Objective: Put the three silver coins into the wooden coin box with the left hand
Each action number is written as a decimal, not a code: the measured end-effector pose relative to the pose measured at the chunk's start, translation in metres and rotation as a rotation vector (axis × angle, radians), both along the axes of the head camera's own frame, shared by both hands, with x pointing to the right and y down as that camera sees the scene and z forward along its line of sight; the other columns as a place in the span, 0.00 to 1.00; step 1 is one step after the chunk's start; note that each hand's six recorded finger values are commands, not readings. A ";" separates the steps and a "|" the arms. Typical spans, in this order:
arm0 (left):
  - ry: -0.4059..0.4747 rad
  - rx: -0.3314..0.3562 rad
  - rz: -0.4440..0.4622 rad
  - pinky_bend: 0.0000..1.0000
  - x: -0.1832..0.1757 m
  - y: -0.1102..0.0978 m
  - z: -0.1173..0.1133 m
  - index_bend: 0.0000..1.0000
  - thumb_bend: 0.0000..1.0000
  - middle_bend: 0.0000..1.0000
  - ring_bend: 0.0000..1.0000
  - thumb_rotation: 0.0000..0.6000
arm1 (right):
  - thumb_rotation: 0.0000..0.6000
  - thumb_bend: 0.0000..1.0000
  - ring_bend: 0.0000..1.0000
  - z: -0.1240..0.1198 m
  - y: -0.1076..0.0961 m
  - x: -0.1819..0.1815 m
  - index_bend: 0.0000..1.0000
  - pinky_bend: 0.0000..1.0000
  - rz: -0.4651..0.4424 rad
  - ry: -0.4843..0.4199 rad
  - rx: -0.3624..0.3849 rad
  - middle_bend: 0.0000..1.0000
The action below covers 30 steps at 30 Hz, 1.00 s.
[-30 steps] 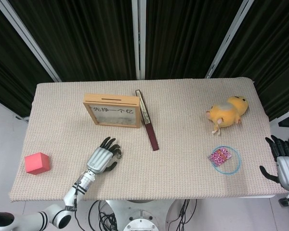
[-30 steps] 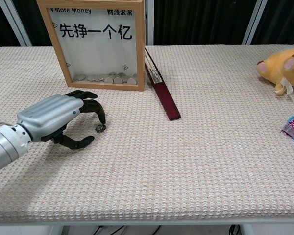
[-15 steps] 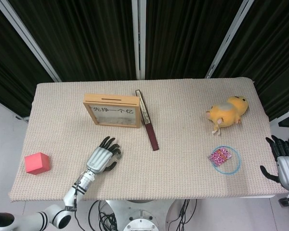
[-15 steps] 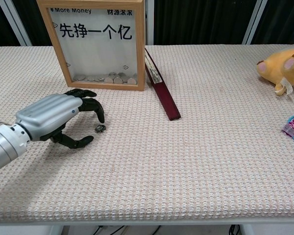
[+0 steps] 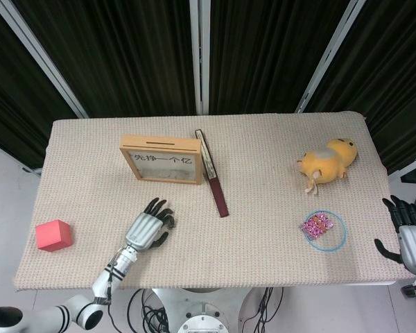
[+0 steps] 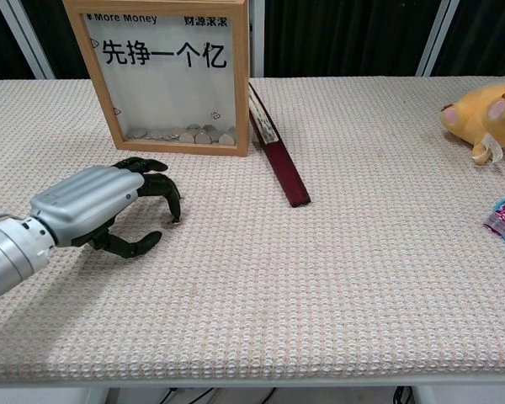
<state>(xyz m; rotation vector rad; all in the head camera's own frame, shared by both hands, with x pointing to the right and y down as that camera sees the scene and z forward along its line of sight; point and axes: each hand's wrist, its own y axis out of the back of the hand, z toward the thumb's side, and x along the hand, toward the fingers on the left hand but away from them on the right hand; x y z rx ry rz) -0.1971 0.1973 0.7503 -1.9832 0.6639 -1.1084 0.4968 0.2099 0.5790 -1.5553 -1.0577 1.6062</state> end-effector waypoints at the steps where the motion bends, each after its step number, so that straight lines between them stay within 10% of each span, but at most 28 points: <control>1: 0.000 0.000 0.000 0.01 0.000 0.000 0.000 0.39 0.25 0.23 0.05 1.00 | 1.00 0.24 0.00 0.000 0.000 0.000 0.00 0.00 0.000 0.000 0.000 0.00; 30: 0.026 0.013 0.005 0.01 0.011 -0.002 0.009 0.47 0.24 0.25 0.05 1.00 | 1.00 0.24 0.00 -0.002 -0.001 0.004 0.00 0.00 0.009 0.001 0.004 0.00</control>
